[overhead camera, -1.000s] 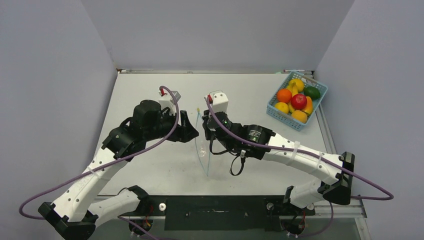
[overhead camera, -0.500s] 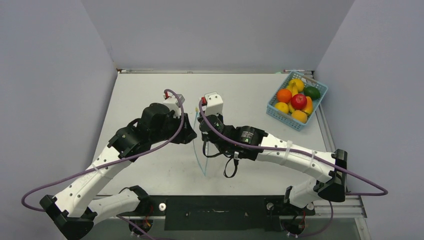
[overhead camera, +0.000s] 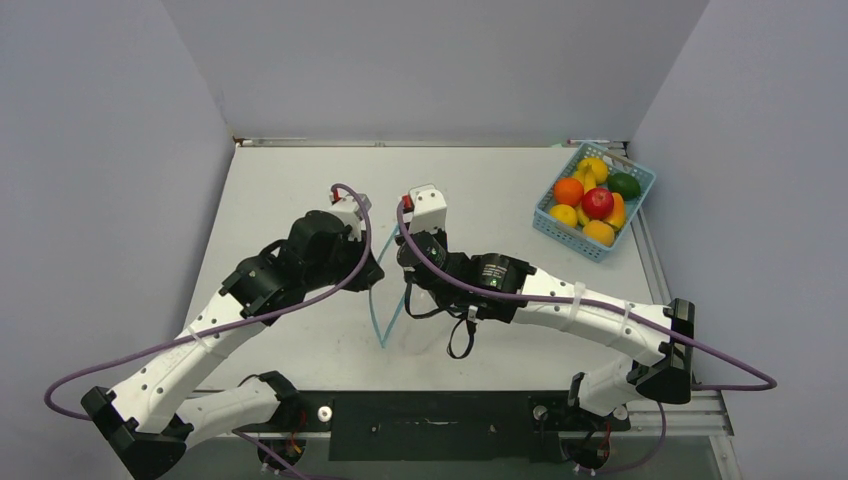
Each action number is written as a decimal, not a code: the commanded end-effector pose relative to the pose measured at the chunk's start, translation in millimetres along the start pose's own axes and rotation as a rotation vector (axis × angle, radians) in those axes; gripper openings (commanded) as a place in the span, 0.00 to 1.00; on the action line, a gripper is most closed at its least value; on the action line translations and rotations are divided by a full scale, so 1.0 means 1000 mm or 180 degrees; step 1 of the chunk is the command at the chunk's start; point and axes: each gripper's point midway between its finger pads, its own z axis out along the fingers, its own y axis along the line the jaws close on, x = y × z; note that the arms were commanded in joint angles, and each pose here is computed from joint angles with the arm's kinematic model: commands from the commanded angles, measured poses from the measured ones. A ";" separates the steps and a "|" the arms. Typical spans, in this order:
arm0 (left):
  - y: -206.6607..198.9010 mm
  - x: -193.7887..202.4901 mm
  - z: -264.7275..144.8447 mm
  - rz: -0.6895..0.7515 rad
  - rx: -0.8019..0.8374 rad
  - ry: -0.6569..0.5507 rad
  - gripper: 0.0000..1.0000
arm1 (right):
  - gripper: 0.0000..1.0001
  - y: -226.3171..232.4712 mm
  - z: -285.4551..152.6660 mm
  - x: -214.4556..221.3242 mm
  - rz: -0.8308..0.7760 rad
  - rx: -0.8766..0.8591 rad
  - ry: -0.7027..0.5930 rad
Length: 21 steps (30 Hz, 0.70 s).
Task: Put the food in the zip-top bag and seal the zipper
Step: Open the zipper of the food storage bag.
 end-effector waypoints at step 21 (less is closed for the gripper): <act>0.037 -0.057 -0.047 0.0410 -0.0930 -0.0492 0.00 | 0.05 -0.036 0.004 0.000 0.0145 0.0114 -0.0020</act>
